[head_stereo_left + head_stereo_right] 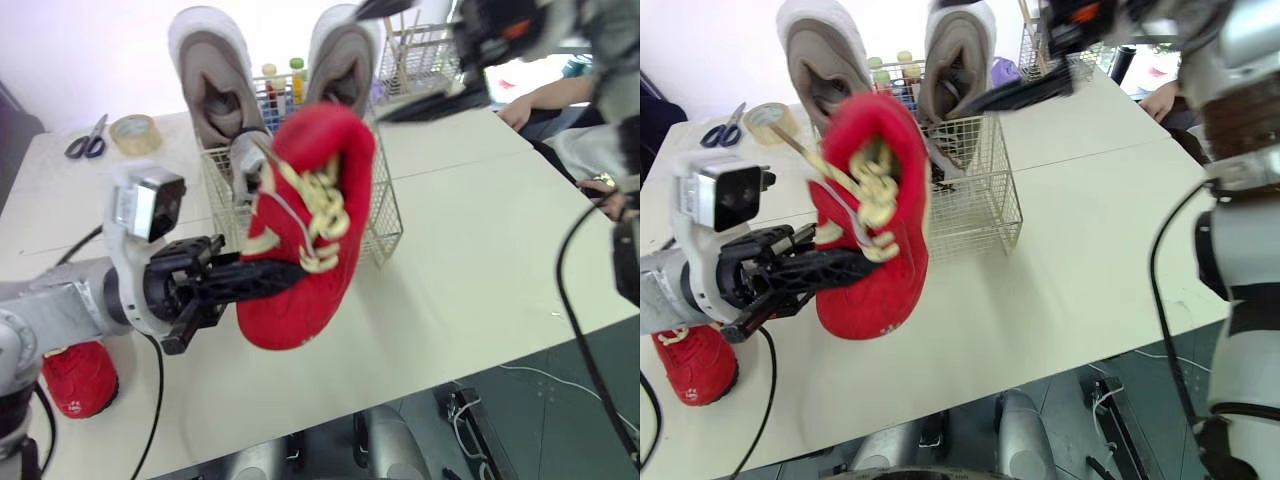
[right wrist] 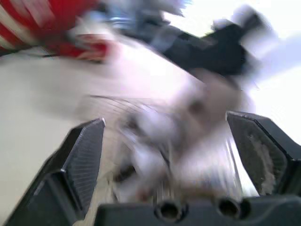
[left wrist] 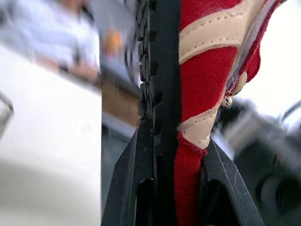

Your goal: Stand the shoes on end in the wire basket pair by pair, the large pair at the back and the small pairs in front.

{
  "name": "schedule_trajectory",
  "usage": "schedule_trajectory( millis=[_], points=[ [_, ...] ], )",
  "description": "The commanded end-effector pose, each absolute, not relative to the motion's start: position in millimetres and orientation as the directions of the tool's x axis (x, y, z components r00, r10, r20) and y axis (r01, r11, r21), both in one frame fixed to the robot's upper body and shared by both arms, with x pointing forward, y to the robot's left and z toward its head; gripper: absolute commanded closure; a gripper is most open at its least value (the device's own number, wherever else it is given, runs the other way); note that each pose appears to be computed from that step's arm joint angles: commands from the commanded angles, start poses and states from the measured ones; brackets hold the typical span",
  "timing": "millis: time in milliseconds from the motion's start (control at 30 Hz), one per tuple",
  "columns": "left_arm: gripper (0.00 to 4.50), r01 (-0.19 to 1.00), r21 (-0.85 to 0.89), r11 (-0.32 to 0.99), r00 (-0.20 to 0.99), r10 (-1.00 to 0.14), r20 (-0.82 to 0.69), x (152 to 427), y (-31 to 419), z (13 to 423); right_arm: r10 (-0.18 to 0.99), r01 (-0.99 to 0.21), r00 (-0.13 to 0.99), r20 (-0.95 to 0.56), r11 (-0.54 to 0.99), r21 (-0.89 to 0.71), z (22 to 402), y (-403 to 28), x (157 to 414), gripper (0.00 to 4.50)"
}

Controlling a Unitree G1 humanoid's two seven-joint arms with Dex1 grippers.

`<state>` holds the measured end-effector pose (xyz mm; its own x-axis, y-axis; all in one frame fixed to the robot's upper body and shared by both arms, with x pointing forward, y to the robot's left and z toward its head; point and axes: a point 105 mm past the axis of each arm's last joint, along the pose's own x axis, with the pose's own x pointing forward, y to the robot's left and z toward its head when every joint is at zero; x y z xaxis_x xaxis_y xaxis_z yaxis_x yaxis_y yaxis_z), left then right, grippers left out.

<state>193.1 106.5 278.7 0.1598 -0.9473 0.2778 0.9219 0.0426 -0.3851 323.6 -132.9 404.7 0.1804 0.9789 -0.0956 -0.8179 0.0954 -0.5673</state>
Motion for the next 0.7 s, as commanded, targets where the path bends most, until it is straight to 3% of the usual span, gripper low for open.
schedule_trajectory(
  millis=[33,133,200,433,700],
  points=[
    [4.25,0.942,-0.328,0.071,0.195,-0.911,0.363,189.5,109.6,295.8,0.987,-0.949,0.142,0.081,0.159,-0.274,404.9,-134.8,305.5,0.03],
    [4.25,0.943,-0.318,0.095,0.231,-0.876,0.424,195.8,109.7,297.5,0.982,-0.991,0.094,0.164,0.076,0.111,368.0,-122.2,289.1,0.03],
    [4.25,0.946,-0.304,0.116,0.252,-0.851,0.460,202.4,109.4,297.6,0.972,-0.976,0.055,0.228,0.004,0.218,357.9,-110.8,277.8,0.03],
    [4.25,0.952,-0.277,0.132,0.261,-0.821,0.507,210.7,99.0,290.0,0.957,-0.966,0.052,0.285,-0.025,0.259,353.6,-85.0,266.4,0.03],
    [4.25,0.955,-0.274,0.116,0.244,-0.831,0.500,213.4,93.1,279.9,0.977,-0.971,-0.023,0.213,-0.073,0.230,350.0,-73.1,255.2,0.03]
  ],
)
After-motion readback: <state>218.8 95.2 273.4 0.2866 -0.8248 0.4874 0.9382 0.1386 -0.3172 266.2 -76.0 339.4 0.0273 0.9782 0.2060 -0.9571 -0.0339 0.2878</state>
